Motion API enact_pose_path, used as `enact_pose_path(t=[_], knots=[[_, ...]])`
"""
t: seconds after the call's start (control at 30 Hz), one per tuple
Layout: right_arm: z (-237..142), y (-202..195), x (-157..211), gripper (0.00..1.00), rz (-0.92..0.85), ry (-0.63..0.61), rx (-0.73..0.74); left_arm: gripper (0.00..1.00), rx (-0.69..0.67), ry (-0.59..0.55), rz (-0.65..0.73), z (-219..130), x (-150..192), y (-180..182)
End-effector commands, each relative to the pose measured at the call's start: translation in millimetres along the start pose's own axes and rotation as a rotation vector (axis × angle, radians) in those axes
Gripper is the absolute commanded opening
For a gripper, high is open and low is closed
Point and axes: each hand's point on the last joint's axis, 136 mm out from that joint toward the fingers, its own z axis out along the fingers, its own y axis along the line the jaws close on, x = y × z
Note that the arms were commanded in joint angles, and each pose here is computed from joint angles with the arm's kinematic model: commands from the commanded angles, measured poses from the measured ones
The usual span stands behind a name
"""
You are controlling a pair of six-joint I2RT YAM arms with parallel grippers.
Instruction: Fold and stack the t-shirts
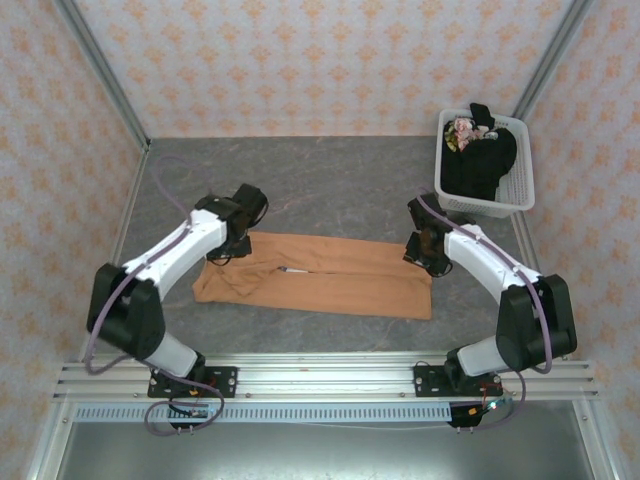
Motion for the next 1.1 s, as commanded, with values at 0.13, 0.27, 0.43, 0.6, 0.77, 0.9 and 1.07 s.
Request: enact_pose_path(t=[0.13, 0.27, 0.43, 0.6, 0.77, 0.9, 1.07], knots=[[7, 4, -5, 0.43, -0.010, 0.015, -0.005, 0.29, 0.237, 0.231, -0.307, 11, 53, -36], [19, 4, -7, 0.41, -0.015, 0.039, 0.020, 0.29, 0.204, 0.270, -0.358, 30, 60, -40], [39, 1, -9, 0.37, -0.032, 0.071, 0.065, 0.27, 0.118, 0.307, -0.422, 59, 61, -32], [59, -6, -2, 0.34, -0.055, 0.145, 0.145, 0.24, 0.029, 0.339, -0.404, 84, 53, -27], [62, -24, 14, 0.31, -0.039, 0.194, 0.221, 0.22, -0.019, 0.354, -0.376, 108, 25, -32], [55, -32, 34, 0.31, -0.001, 0.226, 0.223, 0.22, -0.012, 0.329, -0.355, 128, -25, -58], [45, -29, 73, 0.32, 0.041, 0.270, 0.196, 0.24, 0.095, 0.232, -0.380, 137, -110, -114]])
